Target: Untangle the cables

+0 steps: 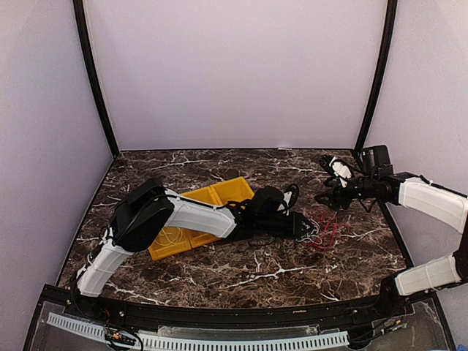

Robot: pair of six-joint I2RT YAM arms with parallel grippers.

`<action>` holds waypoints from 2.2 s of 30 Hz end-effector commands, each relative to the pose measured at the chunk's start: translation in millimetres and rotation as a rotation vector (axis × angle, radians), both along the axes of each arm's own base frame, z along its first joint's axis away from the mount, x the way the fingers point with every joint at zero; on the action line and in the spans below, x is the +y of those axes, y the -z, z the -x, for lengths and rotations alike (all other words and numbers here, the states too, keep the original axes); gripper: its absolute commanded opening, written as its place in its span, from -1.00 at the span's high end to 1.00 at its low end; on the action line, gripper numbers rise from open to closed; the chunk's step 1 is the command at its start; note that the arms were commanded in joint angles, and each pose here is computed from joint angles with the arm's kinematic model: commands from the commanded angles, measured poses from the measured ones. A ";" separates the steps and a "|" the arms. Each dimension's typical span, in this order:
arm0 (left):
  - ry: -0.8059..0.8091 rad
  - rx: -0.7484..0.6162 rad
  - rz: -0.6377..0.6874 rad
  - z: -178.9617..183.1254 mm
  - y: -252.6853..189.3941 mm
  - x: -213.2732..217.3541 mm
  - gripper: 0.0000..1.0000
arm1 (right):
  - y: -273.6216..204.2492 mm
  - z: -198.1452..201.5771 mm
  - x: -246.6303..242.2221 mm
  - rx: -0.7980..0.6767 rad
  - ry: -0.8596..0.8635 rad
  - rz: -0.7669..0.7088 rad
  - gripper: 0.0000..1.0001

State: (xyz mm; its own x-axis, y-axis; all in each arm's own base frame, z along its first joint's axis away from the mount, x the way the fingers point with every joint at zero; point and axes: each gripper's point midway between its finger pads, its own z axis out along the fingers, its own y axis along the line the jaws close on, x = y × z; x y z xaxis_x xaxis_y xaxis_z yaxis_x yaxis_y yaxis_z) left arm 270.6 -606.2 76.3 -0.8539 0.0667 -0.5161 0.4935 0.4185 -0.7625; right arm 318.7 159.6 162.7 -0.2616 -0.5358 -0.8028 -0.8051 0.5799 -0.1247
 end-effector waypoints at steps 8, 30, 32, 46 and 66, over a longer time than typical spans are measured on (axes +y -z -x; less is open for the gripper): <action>-0.041 -0.057 0.057 -17.6 -28.8 -7.0 0.55 | 0.9 4.7 4.2 0.005 -0.035 -0.013 -0.38; -0.041 -0.052 0.152 4.5 -114.4 30.3 1.00 | -4.3 55.7 34.1 0.034 -0.337 -0.131 -0.48; -0.042 -0.028 0.208 8.9 -127.9 33.4 1.00 | -1.9 58.1 39.0 0.049 -0.352 -0.140 -0.50; -0.095 0.073 0.367 15.9 -155.0 52.6 1.00 | 11.3 76.5 88.6 0.136 -0.469 -0.165 -0.72; -0.106 0.055 0.552 31.1 -226.7 87.9 1.00 | 41.0 39.4 84.5 0.193 -0.280 -0.109 0.77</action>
State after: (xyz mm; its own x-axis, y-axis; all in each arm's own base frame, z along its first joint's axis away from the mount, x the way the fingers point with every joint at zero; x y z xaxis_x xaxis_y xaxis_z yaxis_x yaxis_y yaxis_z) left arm 244.7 -534.8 228.8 -0.9093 -0.2242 -0.3505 0.3339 0.1090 -0.9363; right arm 261.0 250.0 122.3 -0.2443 -0.5289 -0.8128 -0.9549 0.2773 0.1065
